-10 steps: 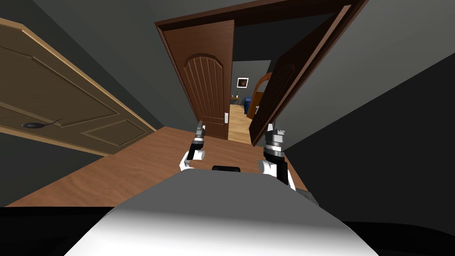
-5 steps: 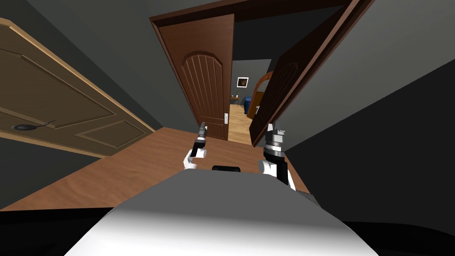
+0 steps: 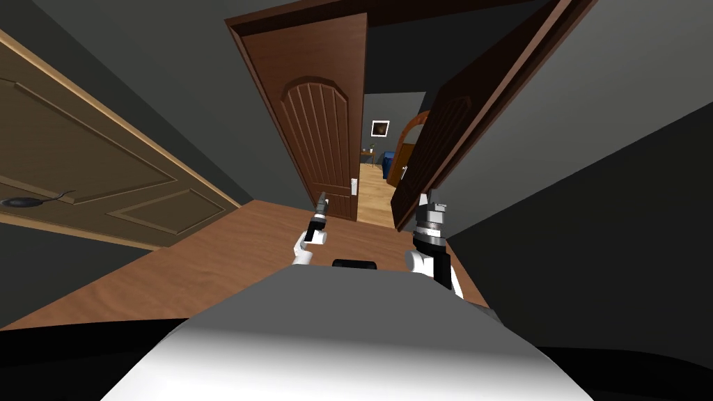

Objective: Push the door open

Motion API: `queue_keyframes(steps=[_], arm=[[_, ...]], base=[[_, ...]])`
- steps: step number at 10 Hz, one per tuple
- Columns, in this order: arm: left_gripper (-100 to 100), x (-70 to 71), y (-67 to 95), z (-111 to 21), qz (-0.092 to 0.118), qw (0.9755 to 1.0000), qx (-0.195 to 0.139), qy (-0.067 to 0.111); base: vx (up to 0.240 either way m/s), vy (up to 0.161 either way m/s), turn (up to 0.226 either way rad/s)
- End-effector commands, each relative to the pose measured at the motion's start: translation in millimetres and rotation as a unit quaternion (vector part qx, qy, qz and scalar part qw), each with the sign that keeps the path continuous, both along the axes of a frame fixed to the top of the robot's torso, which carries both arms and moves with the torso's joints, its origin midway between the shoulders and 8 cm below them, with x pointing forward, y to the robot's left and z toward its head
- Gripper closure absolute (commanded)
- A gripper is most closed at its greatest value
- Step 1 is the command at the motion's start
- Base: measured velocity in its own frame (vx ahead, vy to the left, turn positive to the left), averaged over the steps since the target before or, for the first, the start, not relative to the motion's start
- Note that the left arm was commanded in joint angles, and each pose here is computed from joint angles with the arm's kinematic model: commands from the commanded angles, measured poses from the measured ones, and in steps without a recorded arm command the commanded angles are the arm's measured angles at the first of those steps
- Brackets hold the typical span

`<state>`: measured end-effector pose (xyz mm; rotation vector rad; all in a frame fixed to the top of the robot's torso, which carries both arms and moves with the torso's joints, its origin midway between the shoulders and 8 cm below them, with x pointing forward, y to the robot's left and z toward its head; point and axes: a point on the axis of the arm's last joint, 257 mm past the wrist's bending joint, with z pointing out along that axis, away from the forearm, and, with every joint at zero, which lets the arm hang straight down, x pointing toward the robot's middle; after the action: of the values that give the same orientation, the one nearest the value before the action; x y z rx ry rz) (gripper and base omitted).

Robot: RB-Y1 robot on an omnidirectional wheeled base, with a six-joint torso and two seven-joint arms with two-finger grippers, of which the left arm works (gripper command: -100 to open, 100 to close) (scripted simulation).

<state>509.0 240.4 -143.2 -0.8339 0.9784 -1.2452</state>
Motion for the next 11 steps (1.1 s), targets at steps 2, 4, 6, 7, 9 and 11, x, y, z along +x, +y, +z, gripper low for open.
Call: queue_keyframes(steps=[2, 4, 6, 7, 9, 11], arm=[[-100, 10.3, -2.9, -12.9, -0.004, 0.9999, -0.004, 0.014], [-100, 23.3, -9.4, -22.1, -0.010, 0.9996, -0.008, 0.024], [-100, 29.9, -12.4, -34.2, -0.013, 0.9992, -0.011, 0.037], [-100, 35.9, -16.1, -38.4, -0.016, 0.9989, -0.013, 0.042], [-100, 41.8, -19.5, -51.0, -0.018, 0.9982, -0.016, 0.055], [-100, 53.1, -27.7, -57.8, -0.025, 0.9974, -0.020, 0.064]], base=[[0.072, 0.002, -0.006], [0.066, -0.002, -0.006], [0.063, 0.006, -0.004], [0.080, -0.008, -0.010], [0.055, 0.000, -0.002], [0.089, 0.004, -0.009]])
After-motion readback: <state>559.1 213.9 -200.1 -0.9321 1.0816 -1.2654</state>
